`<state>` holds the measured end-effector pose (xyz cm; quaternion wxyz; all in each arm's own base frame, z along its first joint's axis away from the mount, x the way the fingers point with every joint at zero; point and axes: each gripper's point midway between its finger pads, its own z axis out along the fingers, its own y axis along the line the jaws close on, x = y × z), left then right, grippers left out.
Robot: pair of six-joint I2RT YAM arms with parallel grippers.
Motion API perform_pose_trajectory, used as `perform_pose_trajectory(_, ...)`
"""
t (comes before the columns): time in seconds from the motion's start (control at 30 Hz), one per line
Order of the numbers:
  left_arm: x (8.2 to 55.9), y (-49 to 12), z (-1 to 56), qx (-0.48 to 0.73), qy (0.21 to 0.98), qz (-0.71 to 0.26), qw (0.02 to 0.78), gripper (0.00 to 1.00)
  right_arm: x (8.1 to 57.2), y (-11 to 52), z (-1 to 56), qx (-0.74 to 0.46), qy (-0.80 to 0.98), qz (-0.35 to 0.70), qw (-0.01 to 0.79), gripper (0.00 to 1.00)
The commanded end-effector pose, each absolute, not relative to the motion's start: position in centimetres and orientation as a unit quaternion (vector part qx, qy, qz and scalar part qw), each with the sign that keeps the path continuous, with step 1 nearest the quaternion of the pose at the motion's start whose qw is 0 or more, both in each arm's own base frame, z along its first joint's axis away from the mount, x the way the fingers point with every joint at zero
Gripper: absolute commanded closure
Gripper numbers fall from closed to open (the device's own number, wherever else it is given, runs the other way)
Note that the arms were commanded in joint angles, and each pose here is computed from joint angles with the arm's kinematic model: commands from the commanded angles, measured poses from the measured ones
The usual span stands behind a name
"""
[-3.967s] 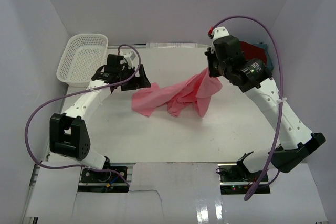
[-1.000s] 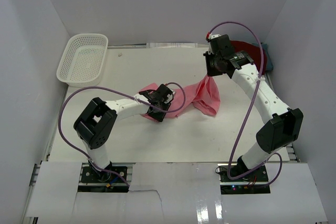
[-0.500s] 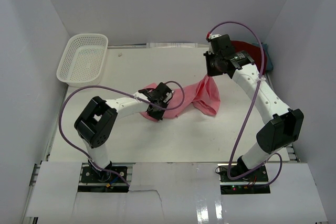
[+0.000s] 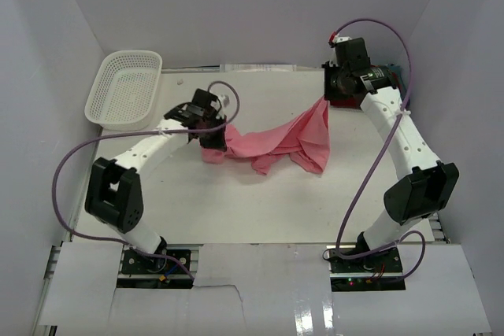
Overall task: Fold and stack the t-shirts
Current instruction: Flatten out the tshirt
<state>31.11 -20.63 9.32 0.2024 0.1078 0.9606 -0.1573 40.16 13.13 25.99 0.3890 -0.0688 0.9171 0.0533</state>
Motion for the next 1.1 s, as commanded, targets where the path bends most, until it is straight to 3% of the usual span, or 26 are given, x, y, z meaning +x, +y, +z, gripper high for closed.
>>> perform_pose_trajectory(0.0, 34.0, -19.3, 22.8, 0.067, 0.906, -0.248, 0.336, 1.00, 41.9, 12.0, 28.6, -0.048, 0.904, 0.063, 0.419, 0.91)
perform_pose_trajectory(0.2, 35.7, -14.9, 32.7, 0.022, 0.865, -0.267, 0.425, 1.00, 44.1, 12.8, 29.4, -0.051, 0.900, 0.100, 0.421, 0.92)
perform_pose_trajectory(0.4, 37.7, -9.8, 34.8, -0.044, 0.854, -0.248, 0.455, 1.00, 44.8, 12.8, 35.9, -0.048, 0.871, 0.109, 0.477, 0.92)
perform_pose_trajectory(0.63, 38.2, -6.5, 35.8, -0.100, 0.842, -0.221, 0.482, 1.00, 41.3, 14.1, 40.5, -0.082, 0.835, 0.170, 0.516, 0.92)
perform_pose_trajectory(0.77, 38.0, -3.4, 39.3, -0.146, 0.802, -0.206, 0.541, 1.00, 39.2, 14.1, 43.4, -0.092, 0.804, 0.193, 0.555, 0.92)
perform_pose_trajectory(0.83, 37.2, -3.6, 41.1, -0.139, 0.785, -0.213, 0.565, 1.00, 37.5, 15.3, 44.2, -0.110, 0.795, 0.233, 0.550, 0.87)
perform_pose_trajectory(0.97, 36.7, -3.9, 40.3, -0.130, 0.798, -0.216, 0.547, 1.00, 34.3, 19.4, 39.3, -0.150, 0.812, 0.331, 0.457, 0.85)
perform_pose_trajectory(1.0, 36.6, -4.1, 39.6, -0.127, 0.803, -0.217, 0.540, 1.00, 33.2, 21.2, 34.6, -0.158, 0.834, 0.343, 0.402, 0.85)
perform_pose_trajectory(1.07, 36.1, -4.2, 36.8, -0.133, 0.817, -0.217, 0.518, 1.00, 32.4, 23.0, 31.2, -0.173, 0.837, 0.353, 0.381, 0.85)
